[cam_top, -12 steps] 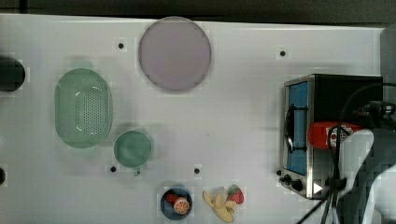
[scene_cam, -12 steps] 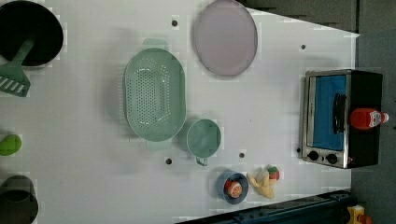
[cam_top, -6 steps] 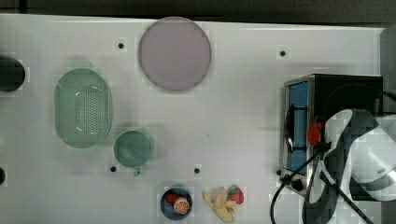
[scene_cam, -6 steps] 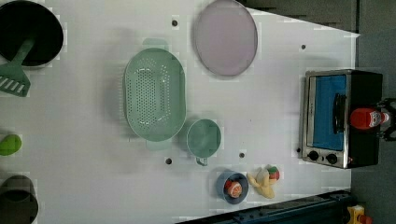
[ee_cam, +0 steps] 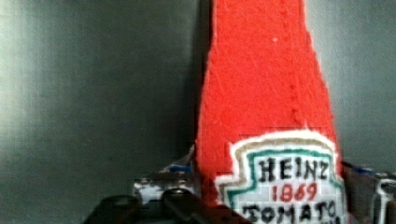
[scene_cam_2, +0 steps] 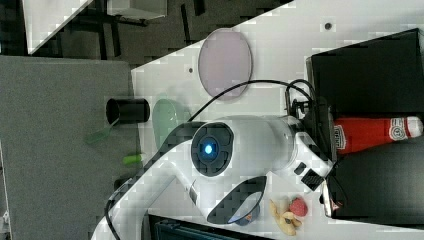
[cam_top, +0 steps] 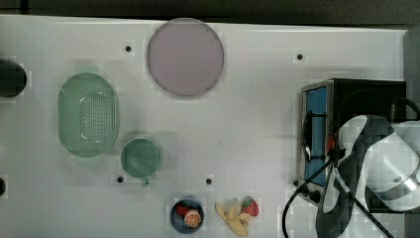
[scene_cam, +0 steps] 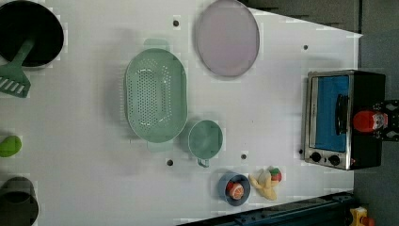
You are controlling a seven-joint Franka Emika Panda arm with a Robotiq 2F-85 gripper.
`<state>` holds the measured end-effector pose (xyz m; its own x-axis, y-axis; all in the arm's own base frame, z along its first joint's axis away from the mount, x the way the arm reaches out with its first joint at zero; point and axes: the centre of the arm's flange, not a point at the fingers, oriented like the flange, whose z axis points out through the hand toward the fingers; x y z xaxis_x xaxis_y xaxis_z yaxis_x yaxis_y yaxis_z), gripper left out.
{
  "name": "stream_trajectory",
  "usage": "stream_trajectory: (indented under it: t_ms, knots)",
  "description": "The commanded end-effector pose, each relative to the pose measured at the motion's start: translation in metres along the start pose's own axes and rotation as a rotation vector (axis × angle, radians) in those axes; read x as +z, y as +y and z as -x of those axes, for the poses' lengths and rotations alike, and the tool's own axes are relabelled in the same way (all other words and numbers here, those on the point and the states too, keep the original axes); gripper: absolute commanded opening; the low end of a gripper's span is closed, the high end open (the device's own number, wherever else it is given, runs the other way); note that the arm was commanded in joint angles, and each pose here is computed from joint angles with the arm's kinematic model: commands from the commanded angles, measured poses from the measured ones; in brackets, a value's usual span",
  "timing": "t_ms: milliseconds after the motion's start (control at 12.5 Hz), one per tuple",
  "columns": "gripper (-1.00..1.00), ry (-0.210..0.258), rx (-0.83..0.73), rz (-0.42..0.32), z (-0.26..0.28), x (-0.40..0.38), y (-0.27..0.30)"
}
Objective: Pick Ketchup from oven and place it on table.
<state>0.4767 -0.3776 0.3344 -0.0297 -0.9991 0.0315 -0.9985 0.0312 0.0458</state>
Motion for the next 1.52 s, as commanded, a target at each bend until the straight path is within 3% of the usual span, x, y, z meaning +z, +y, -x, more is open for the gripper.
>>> stream_trajectory:
  t_ms: [80, 320, 640, 1040, 1520]
  knots:
    - [0.29, -0.017, 0.065, -0.053, -0.009, -0.027, 0.001]
    - [0.29, 0.008, 0.028, -0.086, -0.004, -0.061, -0.011]
    - [0.29, 0.035, -0.118, -0.063, 0.036, -0.155, -0.033]
    - [0.29, -0.021, -0.47, -0.085, 0.151, -0.225, -0.061]
    - [0.29, -0.064, -0.734, -0.052, 0.293, -0.208, -0.088]
